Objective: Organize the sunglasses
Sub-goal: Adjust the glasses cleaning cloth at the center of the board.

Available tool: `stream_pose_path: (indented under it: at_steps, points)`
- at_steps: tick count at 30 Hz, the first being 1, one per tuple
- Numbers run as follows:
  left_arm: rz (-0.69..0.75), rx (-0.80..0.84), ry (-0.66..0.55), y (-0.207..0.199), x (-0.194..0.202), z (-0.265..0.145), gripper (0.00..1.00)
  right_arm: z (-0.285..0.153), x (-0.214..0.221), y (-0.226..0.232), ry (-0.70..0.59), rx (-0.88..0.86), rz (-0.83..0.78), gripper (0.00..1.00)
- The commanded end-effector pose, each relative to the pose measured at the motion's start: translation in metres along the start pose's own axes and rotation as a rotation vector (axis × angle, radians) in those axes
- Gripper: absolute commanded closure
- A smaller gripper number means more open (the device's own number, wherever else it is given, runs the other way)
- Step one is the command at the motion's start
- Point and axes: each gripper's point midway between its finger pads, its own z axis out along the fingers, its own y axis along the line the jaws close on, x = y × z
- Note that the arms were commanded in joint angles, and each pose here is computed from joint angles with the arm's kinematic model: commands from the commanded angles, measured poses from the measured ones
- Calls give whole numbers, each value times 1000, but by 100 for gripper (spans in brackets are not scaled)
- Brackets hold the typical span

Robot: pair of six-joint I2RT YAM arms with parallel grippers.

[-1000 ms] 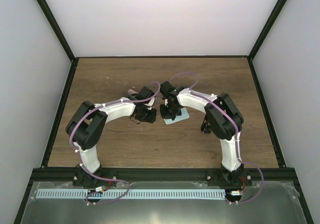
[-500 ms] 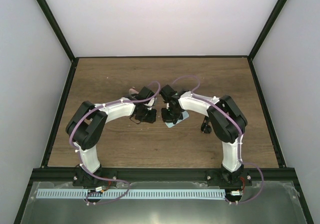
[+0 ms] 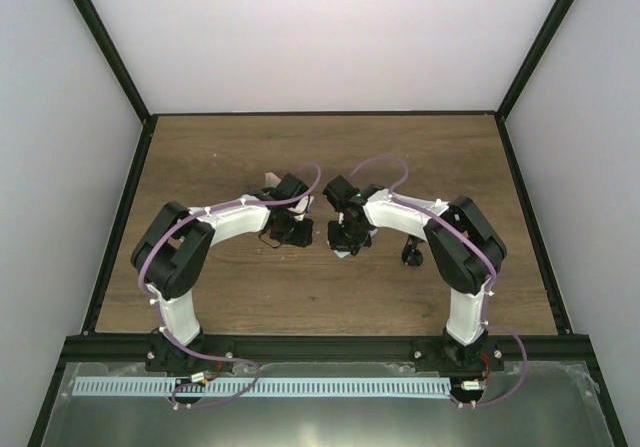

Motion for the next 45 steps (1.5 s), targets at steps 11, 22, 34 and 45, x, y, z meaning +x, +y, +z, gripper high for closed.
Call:
stream_pose_path:
  at_steps: [11,22,34,45]
  points:
    - [21,34,29,-4,5,-2,72,-14,12,-4,-30,-6,58,86]
    - [48,88,13,-17,-3,-7,72,-23,24,-14,-35,8,89,86]
    - [142,172,-109,-54,-42,-48,72,-49,19,-35,-108,3,238,94]
    - [174,200,-65,-88,-61,-13,72,-52,26,-75,-124,-152,424,99]
